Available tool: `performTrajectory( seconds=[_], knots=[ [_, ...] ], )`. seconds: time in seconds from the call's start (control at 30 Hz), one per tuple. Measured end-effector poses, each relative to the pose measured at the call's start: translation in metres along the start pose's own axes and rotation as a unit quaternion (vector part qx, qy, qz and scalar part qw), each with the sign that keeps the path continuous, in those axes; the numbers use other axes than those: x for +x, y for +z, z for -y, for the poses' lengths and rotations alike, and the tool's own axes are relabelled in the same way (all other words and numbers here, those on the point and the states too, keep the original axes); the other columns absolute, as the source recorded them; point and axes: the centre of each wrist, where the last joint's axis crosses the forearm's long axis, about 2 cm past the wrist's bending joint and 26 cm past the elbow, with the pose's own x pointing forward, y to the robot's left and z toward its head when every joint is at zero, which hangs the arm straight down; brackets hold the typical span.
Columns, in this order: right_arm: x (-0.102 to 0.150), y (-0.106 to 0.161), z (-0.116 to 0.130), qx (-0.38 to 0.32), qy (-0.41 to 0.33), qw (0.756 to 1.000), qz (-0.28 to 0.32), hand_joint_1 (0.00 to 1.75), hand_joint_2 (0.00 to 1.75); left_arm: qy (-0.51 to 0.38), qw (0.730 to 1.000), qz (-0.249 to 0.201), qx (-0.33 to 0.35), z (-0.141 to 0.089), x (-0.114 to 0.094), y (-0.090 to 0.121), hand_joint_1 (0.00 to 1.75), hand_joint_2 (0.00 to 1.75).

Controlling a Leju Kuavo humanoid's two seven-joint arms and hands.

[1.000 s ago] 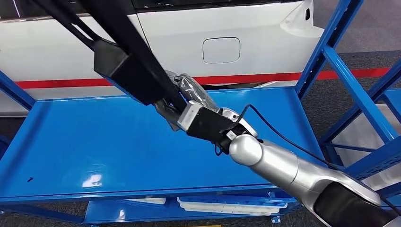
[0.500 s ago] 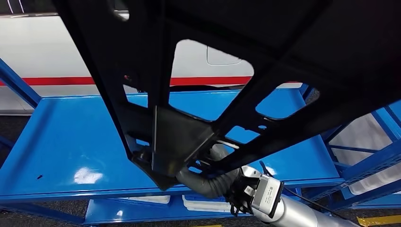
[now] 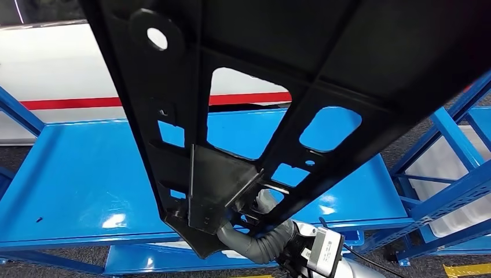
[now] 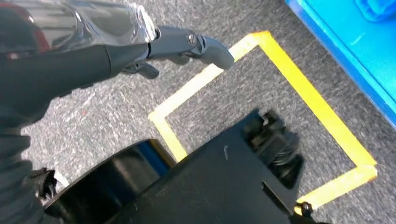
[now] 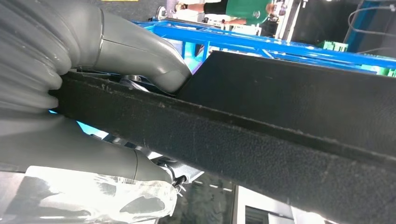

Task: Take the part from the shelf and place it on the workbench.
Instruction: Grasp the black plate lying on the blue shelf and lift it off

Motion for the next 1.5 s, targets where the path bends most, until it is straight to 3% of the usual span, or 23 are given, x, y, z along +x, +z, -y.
performTrajectory(
  seconds=[1.5],
  knots=[
    [0.007,0.007,0.012,-0.029,0.008,1.0,-0.002,1.75,1.75,0.023,1.0,-0.006,0.009,-0.003,0.001,-0.001,0.0,1.75]
  ],
)
